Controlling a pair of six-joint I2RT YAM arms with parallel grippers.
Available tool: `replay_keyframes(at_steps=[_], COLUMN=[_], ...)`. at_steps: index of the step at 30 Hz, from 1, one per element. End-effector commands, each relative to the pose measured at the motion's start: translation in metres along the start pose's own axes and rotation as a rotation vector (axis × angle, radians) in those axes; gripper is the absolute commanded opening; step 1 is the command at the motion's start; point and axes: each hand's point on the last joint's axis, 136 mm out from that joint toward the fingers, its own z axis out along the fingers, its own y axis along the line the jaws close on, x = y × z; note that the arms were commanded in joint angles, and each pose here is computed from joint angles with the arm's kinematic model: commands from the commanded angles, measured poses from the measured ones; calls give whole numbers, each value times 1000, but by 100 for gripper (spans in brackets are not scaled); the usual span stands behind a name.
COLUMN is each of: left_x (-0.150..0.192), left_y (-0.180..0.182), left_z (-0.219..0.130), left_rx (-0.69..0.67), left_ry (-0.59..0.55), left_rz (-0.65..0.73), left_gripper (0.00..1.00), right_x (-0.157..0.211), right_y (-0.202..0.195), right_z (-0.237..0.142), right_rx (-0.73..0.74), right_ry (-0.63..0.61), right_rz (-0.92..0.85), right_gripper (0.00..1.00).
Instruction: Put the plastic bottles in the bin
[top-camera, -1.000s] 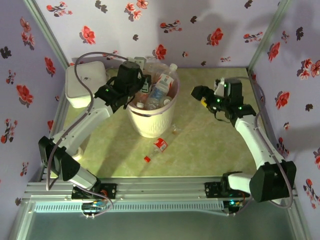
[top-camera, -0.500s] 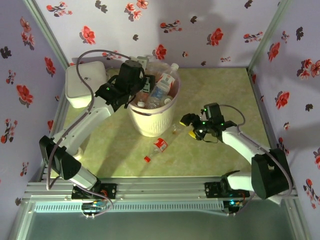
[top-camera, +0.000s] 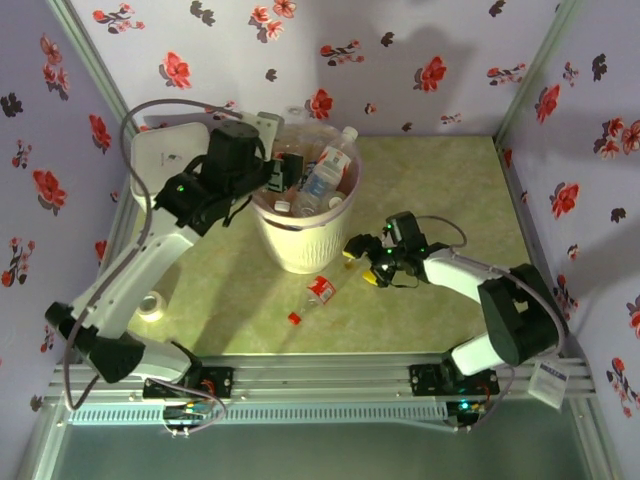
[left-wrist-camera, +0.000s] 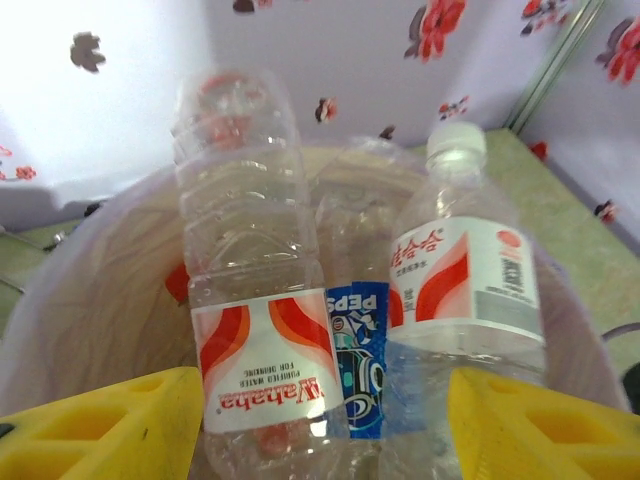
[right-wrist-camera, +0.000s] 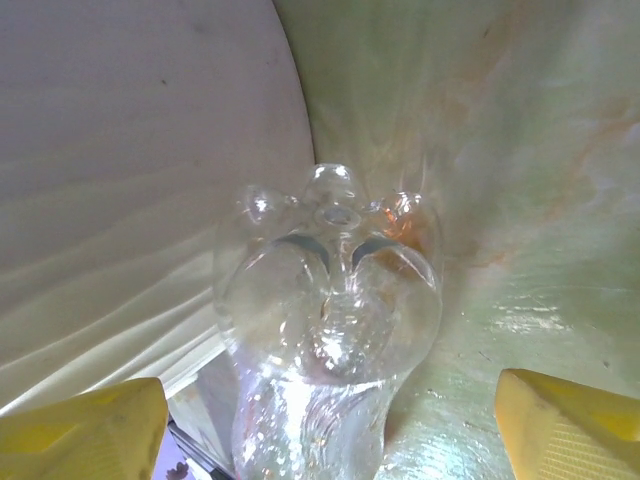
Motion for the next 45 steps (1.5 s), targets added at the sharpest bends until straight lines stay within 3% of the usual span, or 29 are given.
replay_keyframes(at_steps=[1,8,16,22,28,34,41,45], left_x=[-7,-9,-6,-5,-5,0,22,17], left_y=[-2,2,3,0,-8,-28,-55,-75], left_z=[-21,-39,-39,-38,-38,-43,-55,-63], left_rx=[25,21,21,39,83,207,382,498], left_ry=[-42,-71,-68,-65,-62,-48,11,10], left_rz=[10,-2,-6,-7,-18,-40,-82,-88], left_gripper=[66,65,66,66,67,72,85,100], right_x=[-2,-3,-1,7,21,37,47,46], right_y=[0,6,0,-6,8,53,140,197], right_z=[13,29,27,7,-35,-98,-161,-196], right_rx=[-10,-45,-29,20,46,-33,-323,-502], right_ry=[-2,13,5,-6,0,0,-46,-112], right_rz=[17,40,37,-23,-213,-437,-620,-706], right_gripper=[86,80,67,59,52,51,51,49])
